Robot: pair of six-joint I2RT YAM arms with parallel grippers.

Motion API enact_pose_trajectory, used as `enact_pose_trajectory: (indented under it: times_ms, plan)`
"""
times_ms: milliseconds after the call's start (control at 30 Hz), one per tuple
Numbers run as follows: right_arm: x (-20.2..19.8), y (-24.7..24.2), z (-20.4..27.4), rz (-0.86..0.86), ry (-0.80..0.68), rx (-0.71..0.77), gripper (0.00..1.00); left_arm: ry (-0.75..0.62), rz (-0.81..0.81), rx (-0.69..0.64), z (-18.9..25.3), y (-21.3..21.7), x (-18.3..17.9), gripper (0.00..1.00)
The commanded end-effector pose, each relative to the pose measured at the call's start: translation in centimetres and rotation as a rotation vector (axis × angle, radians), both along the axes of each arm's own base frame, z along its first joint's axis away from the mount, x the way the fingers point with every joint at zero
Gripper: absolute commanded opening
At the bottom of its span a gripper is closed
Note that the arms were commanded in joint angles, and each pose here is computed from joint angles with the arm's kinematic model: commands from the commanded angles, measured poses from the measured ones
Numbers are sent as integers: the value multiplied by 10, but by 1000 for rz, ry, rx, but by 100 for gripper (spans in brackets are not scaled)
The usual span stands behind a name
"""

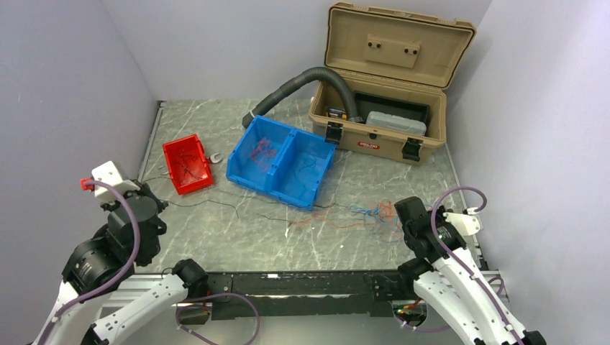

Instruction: Untangle the cables

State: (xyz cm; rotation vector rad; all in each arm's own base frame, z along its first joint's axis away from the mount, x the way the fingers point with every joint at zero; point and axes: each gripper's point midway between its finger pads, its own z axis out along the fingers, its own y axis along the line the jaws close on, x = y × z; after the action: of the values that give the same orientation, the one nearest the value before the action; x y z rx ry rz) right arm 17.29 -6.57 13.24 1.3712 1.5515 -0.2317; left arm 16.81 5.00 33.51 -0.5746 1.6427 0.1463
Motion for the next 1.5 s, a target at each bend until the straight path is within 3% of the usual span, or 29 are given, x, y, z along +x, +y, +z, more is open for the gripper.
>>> enact_pose_trajectory:
  times_ms: [0, 133, 167, 267, 367, 467, 500, 633, 833, 1267, 1400, 1467]
  plan:
    - [4, -6, 15, 15, 7, -73, 0, -24, 45, 30, -1, 13, -5, 0]
    - [20, 6, 22, 129, 52, -112, 0, -55, -214, 41, -4, -35, 17, 0]
    - [30, 14, 24, 195, 53, -125, 5, -63, -274, 43, -4, -46, 20, 0]
    - [65, 65, 28, 598, 86, -182, 30, -99, -452, 52, 0, -80, 27, 0]
    - [78, 138, 29, 1066, 20, -165, 59, -91, -524, 67, -4, -97, 32, 1]
    - [76, 178, 24, 1273, -8, -99, 80, -48, -511, 77, -10, -98, 36, 1]
    - [75, 186, 21, 1311, 5, -80, 83, -38, -504, 77, -12, -98, 37, 1]
    - [66, 220, 7, 1458, 81, -65, 84, -22, -509, 85, -16, -101, 40, 1]
    - [21, 285, -22, 1758, 233, -103, 85, -11, -500, 91, -18, -100, 41, 0]
    - [-14, 334, -77, 1973, 409, -83, 79, -7, -478, 106, -18, -93, 38, 0]
    - [-14, 334, -90, 1948, 465, -98, 65, -8, -463, 103, -18, -89, 37, 0]
    - [-5, 325, -93, 1866, 492, -127, 41, -2, -444, 109, -19, -85, 36, 0]
